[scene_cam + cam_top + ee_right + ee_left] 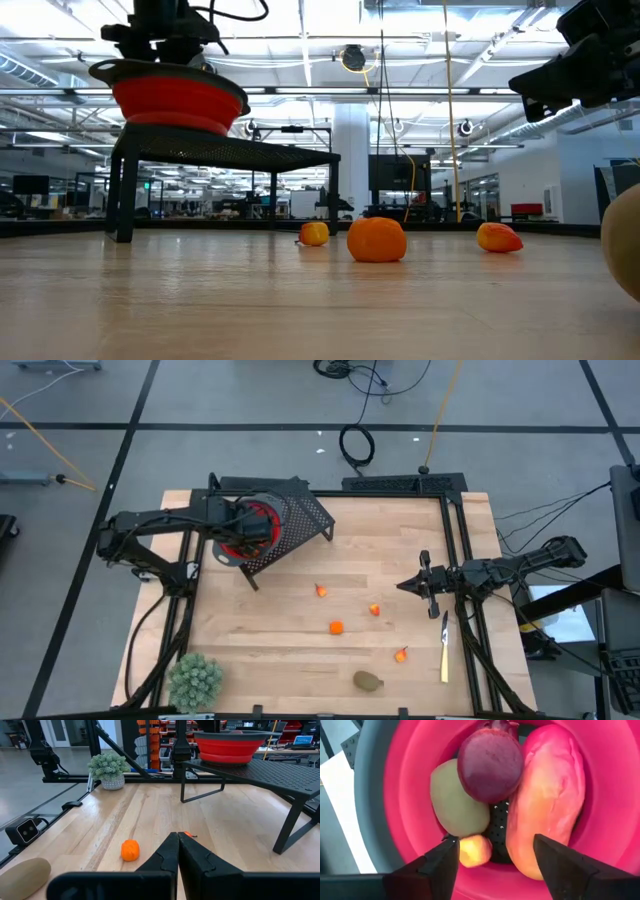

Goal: Pick & Place Fruit
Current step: Put the peach into the red strainer bowl on the shelf

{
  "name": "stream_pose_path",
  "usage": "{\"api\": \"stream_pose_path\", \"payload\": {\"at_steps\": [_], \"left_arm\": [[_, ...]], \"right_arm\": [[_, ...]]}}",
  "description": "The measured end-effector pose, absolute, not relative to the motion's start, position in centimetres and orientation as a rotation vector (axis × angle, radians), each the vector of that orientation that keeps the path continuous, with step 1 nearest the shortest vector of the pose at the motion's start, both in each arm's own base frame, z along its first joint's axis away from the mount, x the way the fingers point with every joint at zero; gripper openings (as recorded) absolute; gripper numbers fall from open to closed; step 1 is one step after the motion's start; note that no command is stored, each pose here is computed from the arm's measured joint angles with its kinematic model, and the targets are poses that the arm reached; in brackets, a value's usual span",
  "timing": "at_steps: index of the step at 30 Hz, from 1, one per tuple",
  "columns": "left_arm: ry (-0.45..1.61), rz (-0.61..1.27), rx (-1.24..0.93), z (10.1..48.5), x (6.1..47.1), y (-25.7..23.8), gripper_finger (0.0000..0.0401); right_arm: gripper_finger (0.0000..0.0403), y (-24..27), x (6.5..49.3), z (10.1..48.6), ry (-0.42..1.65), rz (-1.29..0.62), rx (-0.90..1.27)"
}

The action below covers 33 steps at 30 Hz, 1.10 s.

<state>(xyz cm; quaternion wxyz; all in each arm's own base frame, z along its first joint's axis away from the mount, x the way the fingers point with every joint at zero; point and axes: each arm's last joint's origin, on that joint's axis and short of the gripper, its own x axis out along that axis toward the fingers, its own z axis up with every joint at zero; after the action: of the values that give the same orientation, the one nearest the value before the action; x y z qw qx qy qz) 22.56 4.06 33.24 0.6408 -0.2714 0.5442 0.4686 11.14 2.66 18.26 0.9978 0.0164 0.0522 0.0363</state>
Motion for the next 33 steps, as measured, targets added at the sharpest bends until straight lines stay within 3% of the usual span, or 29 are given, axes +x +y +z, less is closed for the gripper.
{"api": "stream_pose_path", "payload": {"at_steps": [12, 33], "left_arm": [[1.255, 0.997, -0.643, 33.4, 22.8, 1.9, 0.0251], [0.886, 0.820, -0.477, 39.9, 23.3, -2.8, 0.0243]], "right_arm": [[0.0000, 2.7, 11.1, 18.3, 0.104, 0.073, 0.033], [0.0000, 2.7, 11.1, 18.3, 0.107, 0.077, 0.093]]}}
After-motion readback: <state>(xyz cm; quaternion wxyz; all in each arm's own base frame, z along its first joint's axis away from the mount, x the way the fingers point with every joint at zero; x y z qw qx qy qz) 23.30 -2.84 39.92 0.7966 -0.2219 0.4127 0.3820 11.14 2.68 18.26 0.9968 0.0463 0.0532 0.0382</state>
